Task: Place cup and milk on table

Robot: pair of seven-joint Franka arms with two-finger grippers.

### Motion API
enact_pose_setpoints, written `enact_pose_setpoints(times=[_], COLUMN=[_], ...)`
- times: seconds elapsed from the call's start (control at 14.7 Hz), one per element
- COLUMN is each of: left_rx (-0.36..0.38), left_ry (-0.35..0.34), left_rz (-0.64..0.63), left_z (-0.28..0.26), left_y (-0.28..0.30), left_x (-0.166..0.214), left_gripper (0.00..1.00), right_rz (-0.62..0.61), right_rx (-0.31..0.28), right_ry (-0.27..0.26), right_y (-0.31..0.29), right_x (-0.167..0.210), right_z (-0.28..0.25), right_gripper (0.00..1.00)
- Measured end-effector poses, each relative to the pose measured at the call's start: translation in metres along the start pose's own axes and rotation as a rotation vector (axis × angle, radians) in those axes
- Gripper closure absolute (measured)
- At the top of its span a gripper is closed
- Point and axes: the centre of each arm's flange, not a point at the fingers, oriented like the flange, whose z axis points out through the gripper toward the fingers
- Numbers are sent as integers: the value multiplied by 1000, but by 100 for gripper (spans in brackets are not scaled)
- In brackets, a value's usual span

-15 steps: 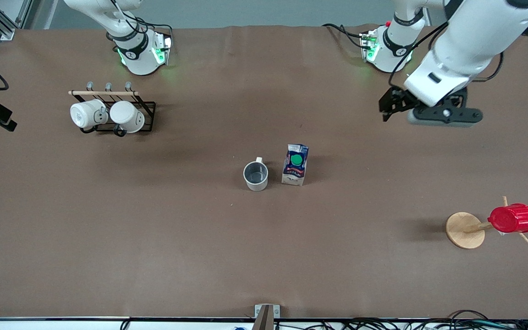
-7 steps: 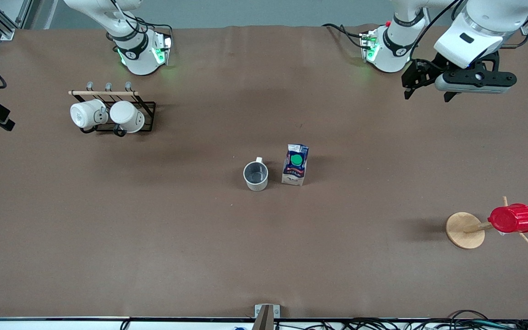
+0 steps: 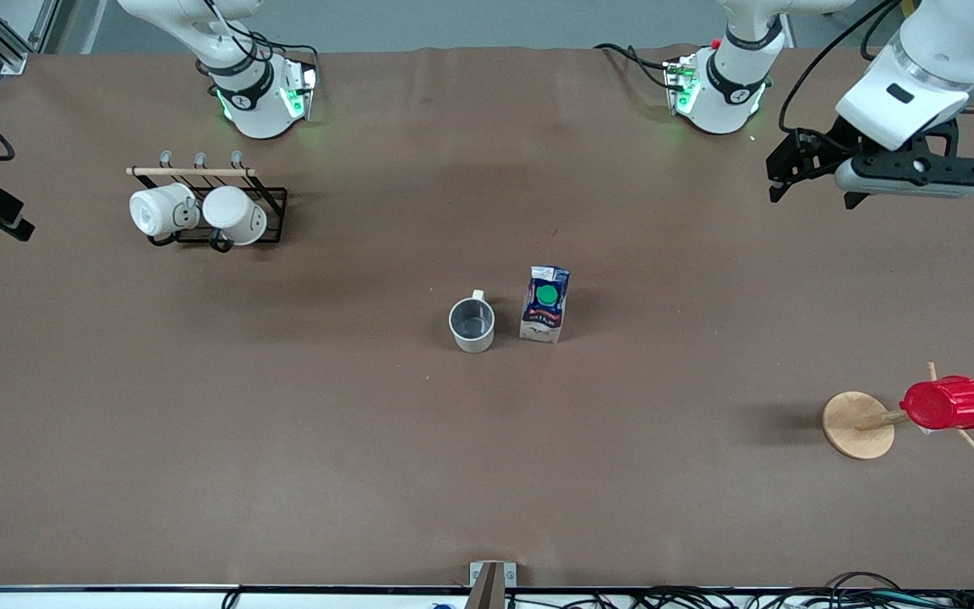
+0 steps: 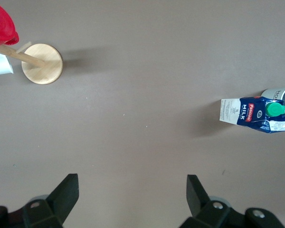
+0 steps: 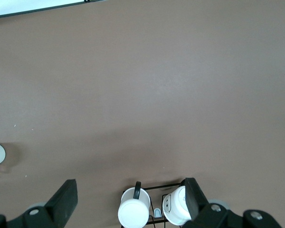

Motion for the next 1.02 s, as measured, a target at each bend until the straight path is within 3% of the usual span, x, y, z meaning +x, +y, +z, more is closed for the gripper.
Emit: enact_pose_setpoints(times=[1.02], left_rx=[-1], left_ry=[-18], left_rz=[-64], left_z=[-2], left_y=[-37], left_x=[16], left_gripper=[0], right_rz=[-1], right_rx=[0], right_ry=[-2], right_y=[0], right_x=[0], right_z=[0], right_gripper=[0])
